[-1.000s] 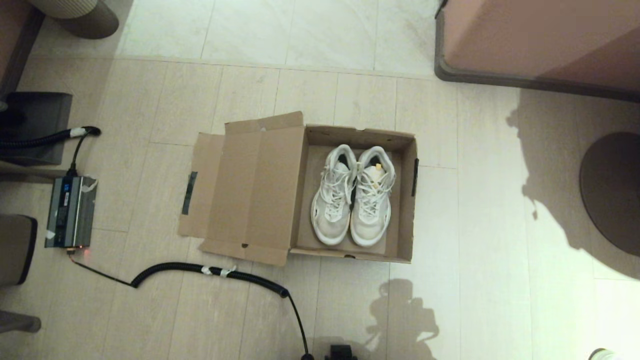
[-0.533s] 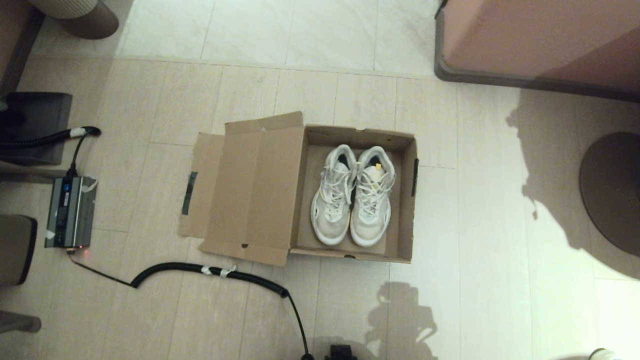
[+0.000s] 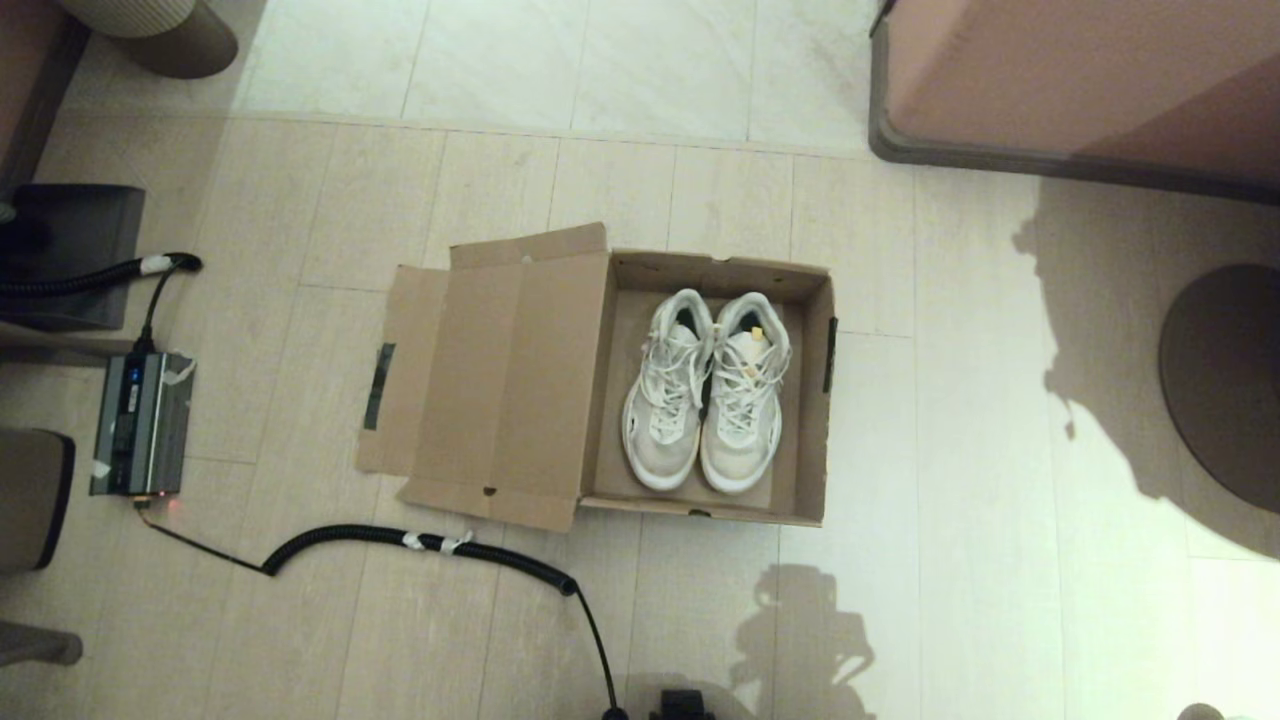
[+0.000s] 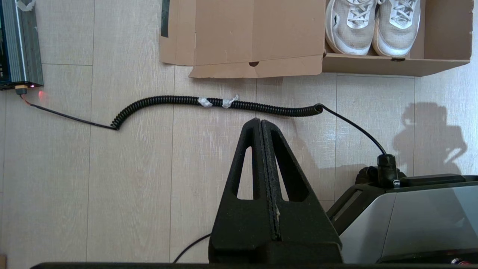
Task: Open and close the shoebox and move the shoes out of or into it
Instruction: Close the shoe box
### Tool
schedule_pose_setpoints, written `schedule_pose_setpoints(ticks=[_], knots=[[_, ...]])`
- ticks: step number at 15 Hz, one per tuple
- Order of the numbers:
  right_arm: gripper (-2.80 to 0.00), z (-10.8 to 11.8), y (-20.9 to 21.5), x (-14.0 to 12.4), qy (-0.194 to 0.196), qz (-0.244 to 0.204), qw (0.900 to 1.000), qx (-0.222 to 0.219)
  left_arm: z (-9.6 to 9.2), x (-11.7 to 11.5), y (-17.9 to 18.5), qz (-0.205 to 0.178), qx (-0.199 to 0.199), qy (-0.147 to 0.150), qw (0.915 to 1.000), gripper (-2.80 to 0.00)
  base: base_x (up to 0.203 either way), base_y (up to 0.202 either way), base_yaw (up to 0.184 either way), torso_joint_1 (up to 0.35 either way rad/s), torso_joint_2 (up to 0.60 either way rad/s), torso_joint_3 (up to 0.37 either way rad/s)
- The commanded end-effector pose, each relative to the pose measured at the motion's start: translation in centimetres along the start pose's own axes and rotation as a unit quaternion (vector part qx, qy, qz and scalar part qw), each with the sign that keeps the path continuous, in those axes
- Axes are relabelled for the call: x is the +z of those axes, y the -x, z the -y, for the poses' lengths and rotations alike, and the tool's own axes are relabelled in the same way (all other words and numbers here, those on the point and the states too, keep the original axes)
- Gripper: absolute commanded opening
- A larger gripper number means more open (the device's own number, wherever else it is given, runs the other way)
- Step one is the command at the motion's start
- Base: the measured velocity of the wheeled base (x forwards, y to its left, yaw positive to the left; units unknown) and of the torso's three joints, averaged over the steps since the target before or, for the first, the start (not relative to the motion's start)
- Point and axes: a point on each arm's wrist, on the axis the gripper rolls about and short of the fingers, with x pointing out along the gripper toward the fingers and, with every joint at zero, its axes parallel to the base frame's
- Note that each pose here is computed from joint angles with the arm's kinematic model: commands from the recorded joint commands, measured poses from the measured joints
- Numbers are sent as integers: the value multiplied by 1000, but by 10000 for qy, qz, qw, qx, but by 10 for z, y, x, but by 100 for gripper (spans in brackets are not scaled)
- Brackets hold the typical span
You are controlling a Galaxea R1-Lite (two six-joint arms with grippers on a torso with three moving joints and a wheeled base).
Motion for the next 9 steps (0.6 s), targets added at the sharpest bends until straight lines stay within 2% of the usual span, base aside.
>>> schedule_pose_setpoints(ticks=[1, 3, 7, 9], knots=[[-280, 0, -1, -4, 1, -71, 10000, -9, 0, -1, 0, -28, 1, -2, 10000, -280, 0, 0, 0, 0, 0, 0], [-280, 0, -1, -4, 1, -71, 10000, -9, 0, -1, 0, -76, 1, -11, 10000, -280, 0, 0, 0, 0, 0, 0], [-280, 0, -1, -4, 1, -71, 10000, -9, 0, 0, -8, -579, -1, -16, 9983, -280, 0, 0, 0, 0, 0, 0], [-280, 0, -1, -4, 1, -71, 10000, -9, 0, 1, -9, -655, -12, -16, 9979, -280, 0, 0, 0, 0, 0, 0]])
